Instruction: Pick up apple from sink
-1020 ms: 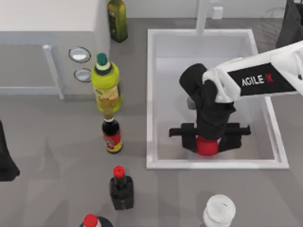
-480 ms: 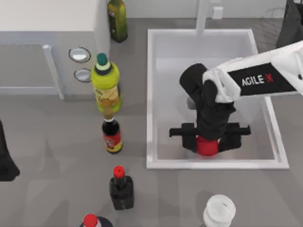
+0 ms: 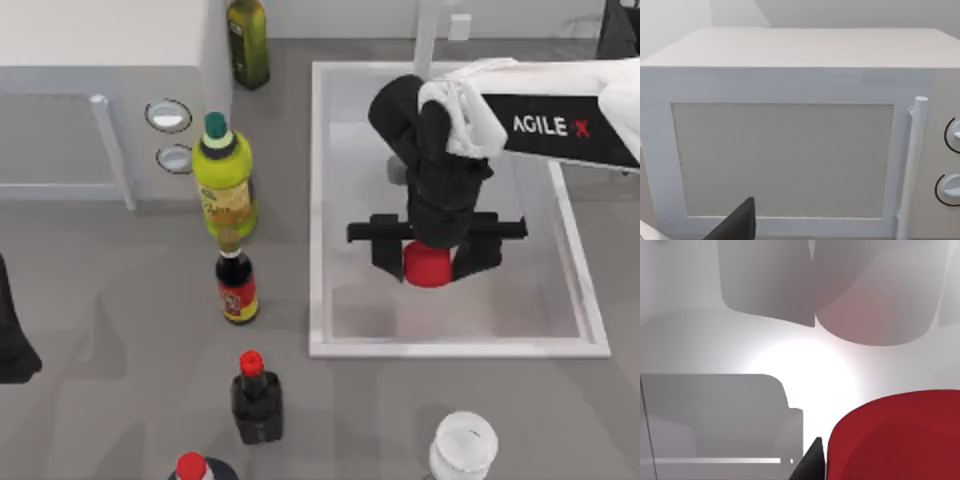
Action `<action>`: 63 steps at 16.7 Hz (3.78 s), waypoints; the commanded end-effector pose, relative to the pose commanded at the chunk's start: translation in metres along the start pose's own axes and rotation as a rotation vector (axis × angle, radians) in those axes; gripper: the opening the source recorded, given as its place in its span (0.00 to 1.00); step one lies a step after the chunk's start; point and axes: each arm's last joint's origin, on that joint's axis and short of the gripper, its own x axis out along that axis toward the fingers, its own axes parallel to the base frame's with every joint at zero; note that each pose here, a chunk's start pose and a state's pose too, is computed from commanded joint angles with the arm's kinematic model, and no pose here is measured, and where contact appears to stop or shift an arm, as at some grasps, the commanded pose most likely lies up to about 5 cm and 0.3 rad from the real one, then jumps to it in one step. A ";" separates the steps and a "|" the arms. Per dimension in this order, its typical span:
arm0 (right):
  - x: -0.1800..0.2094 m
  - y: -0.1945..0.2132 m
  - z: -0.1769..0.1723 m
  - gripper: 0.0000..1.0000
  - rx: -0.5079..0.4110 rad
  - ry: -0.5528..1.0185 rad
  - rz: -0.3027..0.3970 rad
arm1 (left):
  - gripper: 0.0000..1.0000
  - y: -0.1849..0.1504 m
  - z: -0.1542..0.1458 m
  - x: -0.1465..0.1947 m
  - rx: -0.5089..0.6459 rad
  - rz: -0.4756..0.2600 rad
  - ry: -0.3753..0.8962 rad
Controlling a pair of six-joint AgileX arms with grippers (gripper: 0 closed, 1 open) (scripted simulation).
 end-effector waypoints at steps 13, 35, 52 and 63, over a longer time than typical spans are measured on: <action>-0.193 -0.013 -0.010 0.00 0.000 0.003 -0.002 | 1.00 0.000 0.000 0.000 0.000 0.000 0.000; -0.179 -0.233 -0.044 0.00 0.006 0.052 -0.003 | 1.00 0.000 0.000 0.000 0.000 0.000 0.000; -0.070 -0.235 -0.050 0.08 0.007 0.047 -0.002 | 1.00 0.000 0.000 0.000 0.000 0.000 0.000; -0.070 -0.235 -0.050 0.90 0.007 0.047 -0.002 | 1.00 0.000 0.000 0.000 0.000 0.000 0.000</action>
